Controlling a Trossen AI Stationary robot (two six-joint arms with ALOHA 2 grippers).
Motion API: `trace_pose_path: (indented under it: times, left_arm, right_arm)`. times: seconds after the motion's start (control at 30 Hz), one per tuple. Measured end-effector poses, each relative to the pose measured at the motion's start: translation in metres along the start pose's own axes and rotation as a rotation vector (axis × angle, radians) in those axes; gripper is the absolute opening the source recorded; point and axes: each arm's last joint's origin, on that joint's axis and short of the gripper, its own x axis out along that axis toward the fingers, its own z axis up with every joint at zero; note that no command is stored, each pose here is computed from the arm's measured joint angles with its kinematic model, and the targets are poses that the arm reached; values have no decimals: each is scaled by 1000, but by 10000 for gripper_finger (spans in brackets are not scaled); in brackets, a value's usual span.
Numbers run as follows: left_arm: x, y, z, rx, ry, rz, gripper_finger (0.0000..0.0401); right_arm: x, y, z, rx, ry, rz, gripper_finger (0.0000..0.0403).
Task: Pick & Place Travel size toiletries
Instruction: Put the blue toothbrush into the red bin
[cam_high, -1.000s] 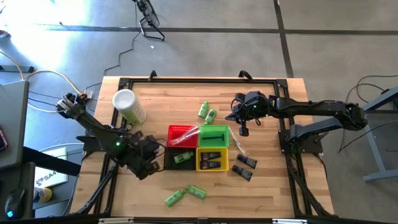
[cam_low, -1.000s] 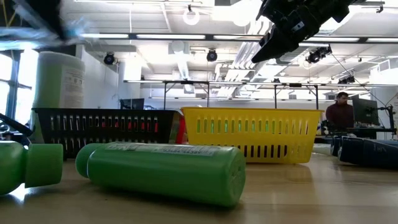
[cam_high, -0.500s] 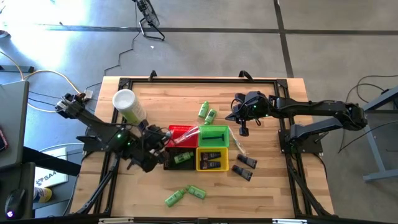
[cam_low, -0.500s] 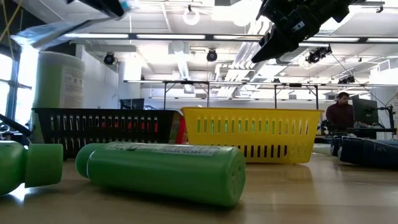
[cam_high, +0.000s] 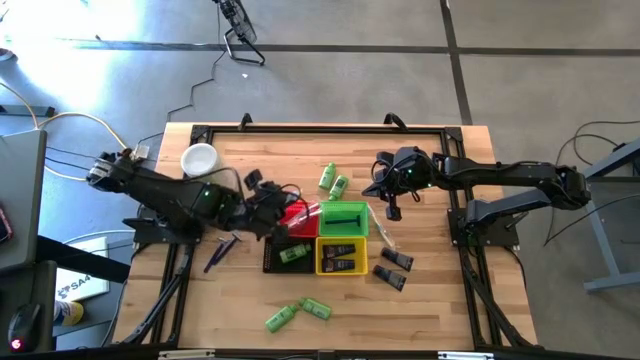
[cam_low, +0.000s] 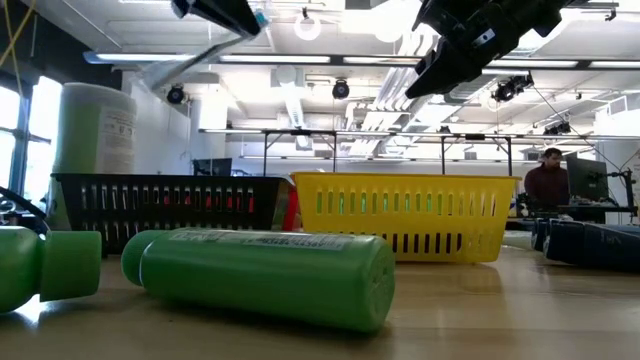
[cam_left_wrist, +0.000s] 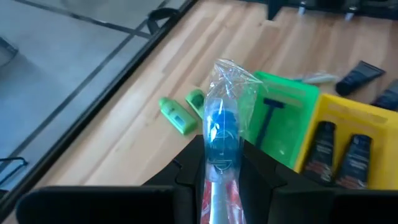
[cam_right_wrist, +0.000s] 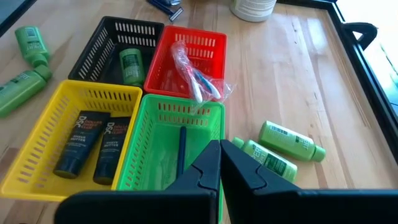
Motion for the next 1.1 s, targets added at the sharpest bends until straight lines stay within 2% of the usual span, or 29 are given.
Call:
trace_pose_path:
  times: [0.23, 0.57, 1.1]
  left_arm:
    - [15, 8, 5, -9, 10, 23, 65]
    - [46, 2, -13, 3, 8, 49, 65]
    - [70, -9, -33, -5, -42, 51, 65]
  right_arm:
    - [0, 0, 0, 0, 0, 0, 2]
    - [0, 0, 0, -11, 0, 0, 2]
    - [0, 0, 0, -16, -4, -2, 2]
